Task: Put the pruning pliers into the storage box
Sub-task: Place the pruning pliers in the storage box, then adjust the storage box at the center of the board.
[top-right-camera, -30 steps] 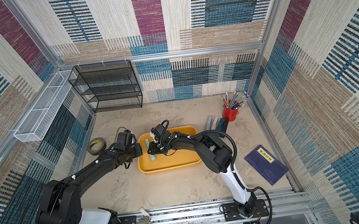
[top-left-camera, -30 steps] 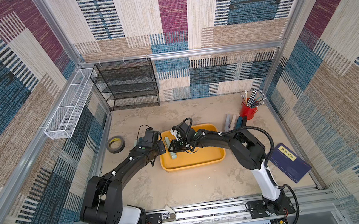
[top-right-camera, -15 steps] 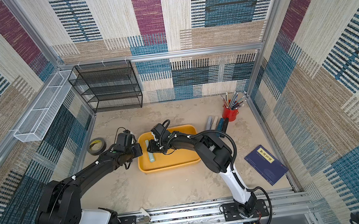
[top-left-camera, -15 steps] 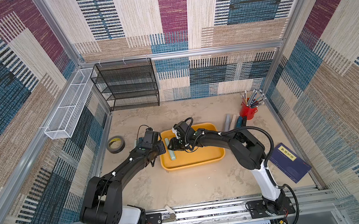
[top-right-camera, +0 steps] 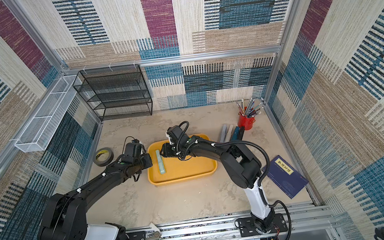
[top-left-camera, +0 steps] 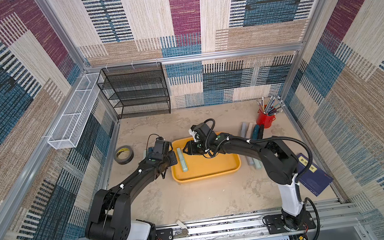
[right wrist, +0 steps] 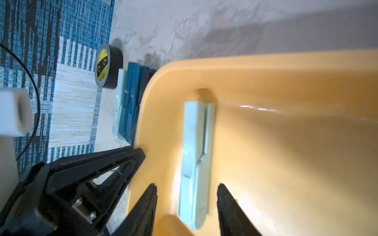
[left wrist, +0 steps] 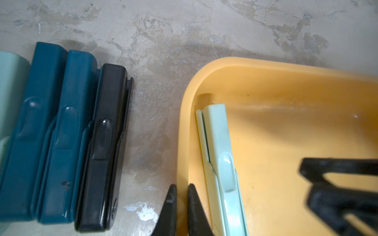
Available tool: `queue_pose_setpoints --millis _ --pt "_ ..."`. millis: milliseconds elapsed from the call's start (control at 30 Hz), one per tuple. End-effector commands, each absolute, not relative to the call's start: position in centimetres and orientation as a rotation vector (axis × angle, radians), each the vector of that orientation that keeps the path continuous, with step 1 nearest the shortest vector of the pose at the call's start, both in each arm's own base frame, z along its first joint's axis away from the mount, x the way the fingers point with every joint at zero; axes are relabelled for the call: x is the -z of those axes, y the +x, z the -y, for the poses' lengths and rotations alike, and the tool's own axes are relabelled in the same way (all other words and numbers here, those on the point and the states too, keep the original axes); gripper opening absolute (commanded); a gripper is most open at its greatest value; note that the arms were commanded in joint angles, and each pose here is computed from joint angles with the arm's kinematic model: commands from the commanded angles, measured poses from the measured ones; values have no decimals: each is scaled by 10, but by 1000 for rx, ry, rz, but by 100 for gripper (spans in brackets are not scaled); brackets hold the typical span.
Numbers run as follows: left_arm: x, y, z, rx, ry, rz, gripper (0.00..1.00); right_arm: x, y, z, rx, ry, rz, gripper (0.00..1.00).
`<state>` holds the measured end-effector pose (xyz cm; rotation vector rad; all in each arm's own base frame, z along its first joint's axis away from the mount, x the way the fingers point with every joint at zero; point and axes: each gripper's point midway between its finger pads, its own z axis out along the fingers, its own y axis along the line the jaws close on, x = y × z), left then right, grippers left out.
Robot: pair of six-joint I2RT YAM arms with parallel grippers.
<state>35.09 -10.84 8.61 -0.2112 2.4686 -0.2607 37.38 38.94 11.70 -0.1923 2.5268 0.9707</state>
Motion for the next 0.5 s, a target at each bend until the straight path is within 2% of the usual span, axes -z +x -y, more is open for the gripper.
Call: queue_pose_setpoints --millis 0,133,267,467 --pt "-86 351 108 263 -222 -2472 8 -134 387 -337 -821 -237 -2467 49" --pt "-90 354 108 251 -211 -2464 8 -145 393 -249 -602 -172 -2454 50" --pt "-92 358 107 238 -202 -2457 8 -132 383 -165 -373 -49 -2509 53" --pt "-93 364 109 231 -176 -2458 8 -92 349 -87 -236 142 -2602 57"
